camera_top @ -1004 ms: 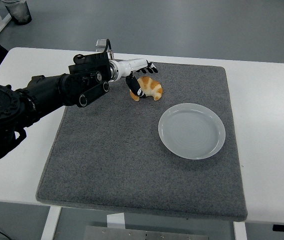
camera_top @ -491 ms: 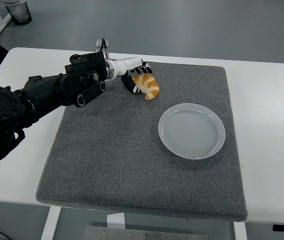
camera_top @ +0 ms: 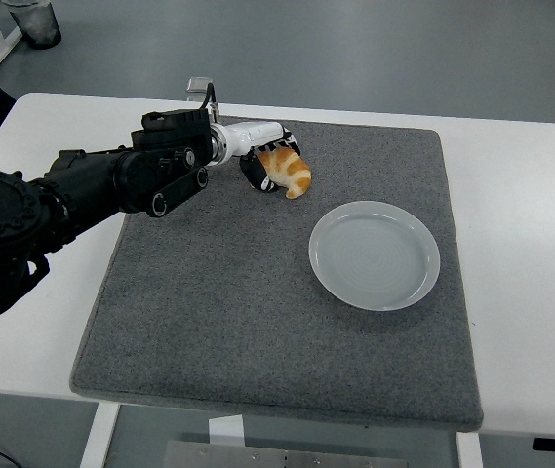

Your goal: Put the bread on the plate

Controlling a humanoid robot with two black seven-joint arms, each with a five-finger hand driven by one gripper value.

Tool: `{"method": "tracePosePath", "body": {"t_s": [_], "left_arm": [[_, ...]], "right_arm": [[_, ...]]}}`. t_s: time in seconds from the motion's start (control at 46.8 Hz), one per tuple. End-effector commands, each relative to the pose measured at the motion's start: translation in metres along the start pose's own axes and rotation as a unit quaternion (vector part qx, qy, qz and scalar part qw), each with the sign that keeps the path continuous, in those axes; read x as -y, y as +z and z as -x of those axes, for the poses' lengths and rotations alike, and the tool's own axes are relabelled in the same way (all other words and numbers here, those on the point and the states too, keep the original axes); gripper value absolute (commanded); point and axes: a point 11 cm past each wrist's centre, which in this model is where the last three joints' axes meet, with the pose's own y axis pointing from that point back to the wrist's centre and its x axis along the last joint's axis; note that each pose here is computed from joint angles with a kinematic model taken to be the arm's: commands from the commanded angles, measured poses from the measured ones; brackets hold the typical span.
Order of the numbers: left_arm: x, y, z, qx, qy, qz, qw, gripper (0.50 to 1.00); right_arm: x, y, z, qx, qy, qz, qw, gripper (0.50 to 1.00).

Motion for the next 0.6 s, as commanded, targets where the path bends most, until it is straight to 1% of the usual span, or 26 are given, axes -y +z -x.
{"method": "tracePosePath", "body": {"t_s": [0.0,0.107,0.171,0.235,0.299,0.342,0.406,0.47,0.513,0.577], "left_arm": [[0.0001,-0.0004,0.0014,0.003,-0.002,0.000,1.000,0.799],[0.0001,-0.0005,0.0022,0.006,-0.003,0.000,1.000,0.780],[0.0002,-0.0004,0.0029,0.012,-0.004,0.000,1.000,0.748],[0.0003,0.0011,0.0040,0.014,-0.006,0.003,1.000,0.726],[0.0003,0.0014,0.0041,0.018,-0.007,0.004,1.000,0.675],[0.0004,0.0019,0.0046,0.022,-0.008,0.005,1.000,0.662],[0.0003,0.0018,0.0044,0.025,-0.008,0.006,1.000,0.585],[0.0004,0.0021,0.0055,0.027,-0.009,0.008,1.000,0.549],[0.0004,0.0021,0.0052,0.032,-0.008,0.008,0.999,0.500],[0.0004,0.0014,0.0047,0.045,-0.006,0.006,0.999,0.500]], "right_arm": [[0.0000,0.0000,0.0000,0.000,0.000,0.000,1.000,0.952],[0.0000,0.0000,0.0000,0.000,0.000,0.000,1.000,0.954],[0.0000,0.0000,0.0000,0.000,0.000,0.000,1.000,0.952],[0.0000,0.0000,0.0000,0.000,0.000,0.000,1.000,0.952],[0.0000,0.0000,0.0000,0.000,0.000,0.000,1.000,0.952],[0.0000,0.0000,0.0000,0.000,0.000,0.000,1.000,0.952],[0.0000,0.0000,0.0000,0.000,0.000,0.000,1.000,0.954],[0.0000,0.0000,0.0000,0.000,0.000,0.000,1.000,0.952],[0.0000,0.0000,0.0000,0.000,0.000,0.000,1.000,0.952],[0.0000,0.0000,0.0000,0.000,0.000,0.000,1.000,0.952]]}}
